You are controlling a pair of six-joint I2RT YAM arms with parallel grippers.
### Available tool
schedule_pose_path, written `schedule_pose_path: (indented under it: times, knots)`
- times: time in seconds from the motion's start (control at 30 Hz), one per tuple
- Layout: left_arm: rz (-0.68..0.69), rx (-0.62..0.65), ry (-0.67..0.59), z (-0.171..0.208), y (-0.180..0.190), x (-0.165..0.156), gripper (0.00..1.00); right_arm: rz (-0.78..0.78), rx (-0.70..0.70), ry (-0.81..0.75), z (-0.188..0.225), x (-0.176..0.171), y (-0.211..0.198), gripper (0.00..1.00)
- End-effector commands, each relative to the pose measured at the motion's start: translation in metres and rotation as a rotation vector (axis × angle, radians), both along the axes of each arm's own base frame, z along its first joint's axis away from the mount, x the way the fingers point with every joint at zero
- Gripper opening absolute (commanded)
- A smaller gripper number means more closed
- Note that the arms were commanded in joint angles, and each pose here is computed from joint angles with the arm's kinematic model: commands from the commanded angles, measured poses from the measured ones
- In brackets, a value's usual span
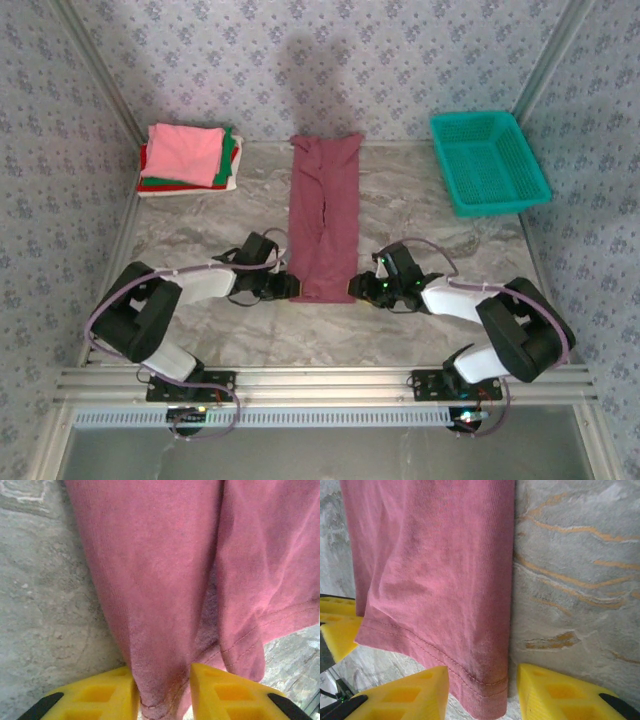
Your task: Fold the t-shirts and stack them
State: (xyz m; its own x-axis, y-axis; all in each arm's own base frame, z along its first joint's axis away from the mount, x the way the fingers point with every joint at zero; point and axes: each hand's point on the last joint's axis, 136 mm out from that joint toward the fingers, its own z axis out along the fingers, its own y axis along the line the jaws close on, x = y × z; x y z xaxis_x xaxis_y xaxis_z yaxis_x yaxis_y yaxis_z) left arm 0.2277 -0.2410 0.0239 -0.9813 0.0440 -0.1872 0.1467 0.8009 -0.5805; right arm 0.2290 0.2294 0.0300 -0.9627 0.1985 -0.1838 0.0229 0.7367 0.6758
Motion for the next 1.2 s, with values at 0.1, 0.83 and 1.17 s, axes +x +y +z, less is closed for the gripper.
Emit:
schedule_pose_path:
  times: [0.1,0.83,1.17]
  knots:
    - [-0.021,-0.036,-0.057,0.012,-0.015,0.01,0.27,0.004,0.026,0.024,-0.005,-0.003,0.009,0.4]
    - [-0.013,-0.003,-0.067,0.012,-0.011,0.013,0.05,0.016,0.069,0.042,0.004,0.001,0.033,0.28]
    - [0.003,0.008,-0.073,0.011,-0.006,0.011,0.0,0.002,0.044,0.062,0.001,-0.004,0.032,0.07]
